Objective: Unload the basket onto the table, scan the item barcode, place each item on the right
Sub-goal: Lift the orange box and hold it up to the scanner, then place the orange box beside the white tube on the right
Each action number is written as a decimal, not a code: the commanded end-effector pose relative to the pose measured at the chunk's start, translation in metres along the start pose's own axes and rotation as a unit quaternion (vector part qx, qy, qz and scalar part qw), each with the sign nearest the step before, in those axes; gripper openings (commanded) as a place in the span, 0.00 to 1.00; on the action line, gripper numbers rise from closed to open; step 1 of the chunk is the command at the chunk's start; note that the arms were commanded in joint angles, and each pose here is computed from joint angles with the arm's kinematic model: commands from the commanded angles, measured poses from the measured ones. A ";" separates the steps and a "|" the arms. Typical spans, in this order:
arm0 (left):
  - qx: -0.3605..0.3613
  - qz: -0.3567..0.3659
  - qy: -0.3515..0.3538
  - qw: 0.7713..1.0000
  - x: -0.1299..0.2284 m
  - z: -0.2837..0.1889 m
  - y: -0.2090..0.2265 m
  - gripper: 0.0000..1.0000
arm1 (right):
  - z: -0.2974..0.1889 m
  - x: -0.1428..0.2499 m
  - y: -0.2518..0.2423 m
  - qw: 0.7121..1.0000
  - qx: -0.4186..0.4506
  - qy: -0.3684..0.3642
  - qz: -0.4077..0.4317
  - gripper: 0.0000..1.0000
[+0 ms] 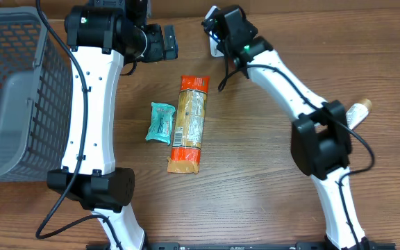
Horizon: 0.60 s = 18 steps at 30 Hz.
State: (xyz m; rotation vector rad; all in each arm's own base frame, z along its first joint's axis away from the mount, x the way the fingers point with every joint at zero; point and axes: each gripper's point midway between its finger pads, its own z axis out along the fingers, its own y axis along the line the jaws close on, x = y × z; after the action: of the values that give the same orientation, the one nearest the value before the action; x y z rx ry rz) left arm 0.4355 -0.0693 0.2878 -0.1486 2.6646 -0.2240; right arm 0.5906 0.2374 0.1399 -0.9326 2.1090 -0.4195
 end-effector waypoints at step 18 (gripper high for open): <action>-0.003 0.006 0.004 1.000 0.001 0.004 0.001 1.00 | -0.140 0.268 -0.055 0.688 -0.068 0.390 0.608 0.04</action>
State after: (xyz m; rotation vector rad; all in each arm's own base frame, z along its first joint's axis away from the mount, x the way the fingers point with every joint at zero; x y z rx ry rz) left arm 0.4355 -0.0693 0.2878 -0.1486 2.6646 -0.2240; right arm 0.4066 0.0010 0.1437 0.7717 2.9231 0.0583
